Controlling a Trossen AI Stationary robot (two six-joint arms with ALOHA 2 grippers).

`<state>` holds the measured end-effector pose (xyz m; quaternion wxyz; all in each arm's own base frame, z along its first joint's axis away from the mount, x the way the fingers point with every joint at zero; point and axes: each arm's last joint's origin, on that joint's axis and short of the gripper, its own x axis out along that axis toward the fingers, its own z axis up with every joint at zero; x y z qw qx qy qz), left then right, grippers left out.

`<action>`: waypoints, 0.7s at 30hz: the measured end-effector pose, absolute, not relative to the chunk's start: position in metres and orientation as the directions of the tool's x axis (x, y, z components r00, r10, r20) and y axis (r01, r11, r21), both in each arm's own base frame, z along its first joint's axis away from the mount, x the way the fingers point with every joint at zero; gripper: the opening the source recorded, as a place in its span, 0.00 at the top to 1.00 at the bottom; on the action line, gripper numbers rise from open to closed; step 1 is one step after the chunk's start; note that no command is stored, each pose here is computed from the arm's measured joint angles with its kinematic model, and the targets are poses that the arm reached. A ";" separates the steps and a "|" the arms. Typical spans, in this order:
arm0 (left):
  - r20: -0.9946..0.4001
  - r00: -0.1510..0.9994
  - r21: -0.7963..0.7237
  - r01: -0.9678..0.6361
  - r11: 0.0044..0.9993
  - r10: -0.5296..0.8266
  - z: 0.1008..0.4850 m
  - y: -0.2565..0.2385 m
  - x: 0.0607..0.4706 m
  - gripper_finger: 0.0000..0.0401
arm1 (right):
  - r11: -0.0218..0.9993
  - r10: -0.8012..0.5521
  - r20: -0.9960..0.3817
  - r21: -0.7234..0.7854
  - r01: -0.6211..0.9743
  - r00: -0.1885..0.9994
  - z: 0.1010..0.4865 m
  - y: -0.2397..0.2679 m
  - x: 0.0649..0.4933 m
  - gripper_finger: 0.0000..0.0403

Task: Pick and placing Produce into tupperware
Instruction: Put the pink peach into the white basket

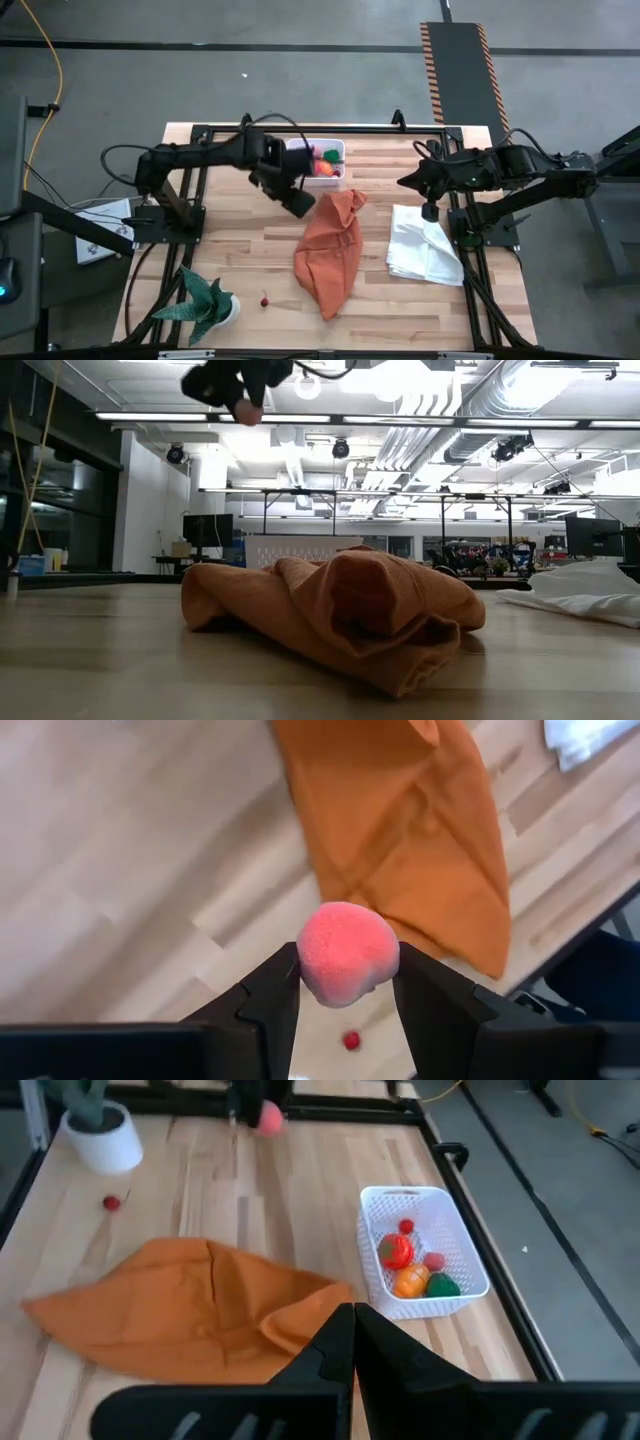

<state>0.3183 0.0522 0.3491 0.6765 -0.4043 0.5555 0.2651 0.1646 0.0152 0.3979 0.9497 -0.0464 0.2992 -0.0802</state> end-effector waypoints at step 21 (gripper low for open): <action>-0.965 0.263 -0.191 -0.725 0.662 0.011 0.349 0.168 0.276 0.65 | 0.913 -0.347 -0.496 0.015 0.407 0.796 0.402 0.011 0.166 1.00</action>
